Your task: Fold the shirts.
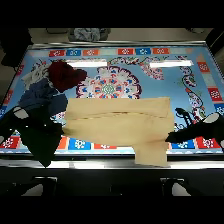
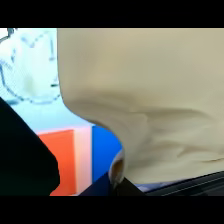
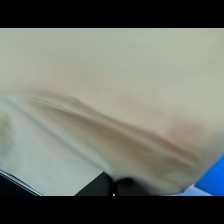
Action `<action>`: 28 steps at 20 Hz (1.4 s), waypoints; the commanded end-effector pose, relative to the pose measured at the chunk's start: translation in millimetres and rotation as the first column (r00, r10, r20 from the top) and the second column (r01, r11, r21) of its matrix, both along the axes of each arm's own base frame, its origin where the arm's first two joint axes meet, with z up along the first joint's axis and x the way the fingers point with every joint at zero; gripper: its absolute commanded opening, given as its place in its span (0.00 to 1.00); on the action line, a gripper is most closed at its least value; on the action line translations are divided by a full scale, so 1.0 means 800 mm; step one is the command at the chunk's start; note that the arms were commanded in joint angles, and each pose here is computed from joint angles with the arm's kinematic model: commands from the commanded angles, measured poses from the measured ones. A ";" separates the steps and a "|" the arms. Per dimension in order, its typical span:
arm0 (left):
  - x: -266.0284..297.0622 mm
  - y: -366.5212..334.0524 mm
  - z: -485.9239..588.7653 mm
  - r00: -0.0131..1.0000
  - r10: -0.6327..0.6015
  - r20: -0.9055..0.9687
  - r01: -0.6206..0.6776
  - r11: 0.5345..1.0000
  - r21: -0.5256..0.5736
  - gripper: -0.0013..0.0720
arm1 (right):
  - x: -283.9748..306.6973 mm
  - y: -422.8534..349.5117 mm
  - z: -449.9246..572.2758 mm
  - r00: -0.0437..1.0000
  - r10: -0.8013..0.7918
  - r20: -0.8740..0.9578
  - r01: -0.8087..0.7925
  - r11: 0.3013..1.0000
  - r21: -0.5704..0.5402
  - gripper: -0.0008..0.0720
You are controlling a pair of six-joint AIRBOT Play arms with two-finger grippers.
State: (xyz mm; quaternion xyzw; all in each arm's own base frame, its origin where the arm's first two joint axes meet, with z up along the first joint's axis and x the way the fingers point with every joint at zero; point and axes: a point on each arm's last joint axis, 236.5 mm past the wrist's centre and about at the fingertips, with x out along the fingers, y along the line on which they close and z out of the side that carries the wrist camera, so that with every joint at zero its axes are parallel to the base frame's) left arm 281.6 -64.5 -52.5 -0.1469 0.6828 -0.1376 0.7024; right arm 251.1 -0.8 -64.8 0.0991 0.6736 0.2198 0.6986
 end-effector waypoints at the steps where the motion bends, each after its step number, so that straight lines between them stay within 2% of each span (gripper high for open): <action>1: 0.050 -0.001 0.043 0.993 0.029 0.115 -0.028 0.999 -0.017 0.04 | 0.075 -0.002 0.052 0.982 -0.077 0.170 0.072 0.997 0.036 0.07; 4: 0.115 0.006 0.056 0.983 0.073 0.166 -0.071 0.997 -0.020 0.04 | 0.157 -0.016 0.084 0.953 -0.137 0.269 0.119 0.990 0.081 0.07; 8: 0.198 0.006 0.036 0.984 0.106 0.142 -0.099 0.994 -0.052 0.04 | 0.275 -0.022 0.088 0.907 -0.178 0.381 0.165 0.984 0.066 0.07; 10: 0.231 0.004 0.023 0.985 0.125 0.116 -0.117 0.990 -0.078 0.04 | 0.314 -0.021 0.061 0.904 -0.222 0.365 0.213 0.975 0.065 0.07; 13: 0.254 0.004 -0.006 0.991 0.114 0.073 -0.108 0.991 -0.084 0.04 | 0.328 -0.019 0.011 0.915 -0.272 0.298 0.258 0.962 0.085 0.07; 17: 0.239 0.001 -0.051 0.993 0.113 -0.041 -0.117 0.989 -0.088 0.05 | 0.317 -0.012 -0.019 0.941 -0.231 0.247 0.217 0.972 0.086 0.08; 18: 0.233 0.000 -0.053 0.993 0.106 -0.061 -0.111 0.990 -0.090 0.06 | 0.316 -0.012 -0.012 0.942 -0.216 0.257 0.201 0.976 0.085 0.13; 19: 0.233 0.002 -0.050 0.992 0.106 -0.061 -0.111 0.990 -0.090 0.23 | 0.314 -0.016 -0.002 0.942 -0.190 0.276 0.175 0.981 0.078 0.28; 20: 0.235 0.005 -0.043 0.993 0.111 -0.051 -0.115 0.989 -0.091 0.60 | 0.313 -0.023 0.016 0.940 -0.162 0.301 0.149 0.987 0.066 0.56; 21: 0.235 0.009 -0.030 0.993 0.107 -0.043 -0.111 0.989 -0.094 0.79 | 0.313 -0.035 0.037 0.934 -0.144 0.326 0.133 0.990 0.056 0.88; 22: 0.237 0.014 -0.015 0.995 0.099 -0.025 -0.101 0.990 -0.096 0.79 | 0.310 -0.055 0.058 0.927 -0.136 0.350 0.131 0.991 0.036 0.96; 25: 0.250 0.022 0.053 0.991 0.069 0.114 -0.060 0.994 -0.087 0.77 | 0.264 -0.146 0.058 0.940 -0.217 0.262 0.237 0.971 -0.046 0.99; 28: 0.252 0.017 0.122 0.968 0.057 0.246 -0.040 0.996 -0.074 0.74 | 0.206 -0.162 0.022 0.972 -0.224 0.064 0.224 0.975 0.013 1.00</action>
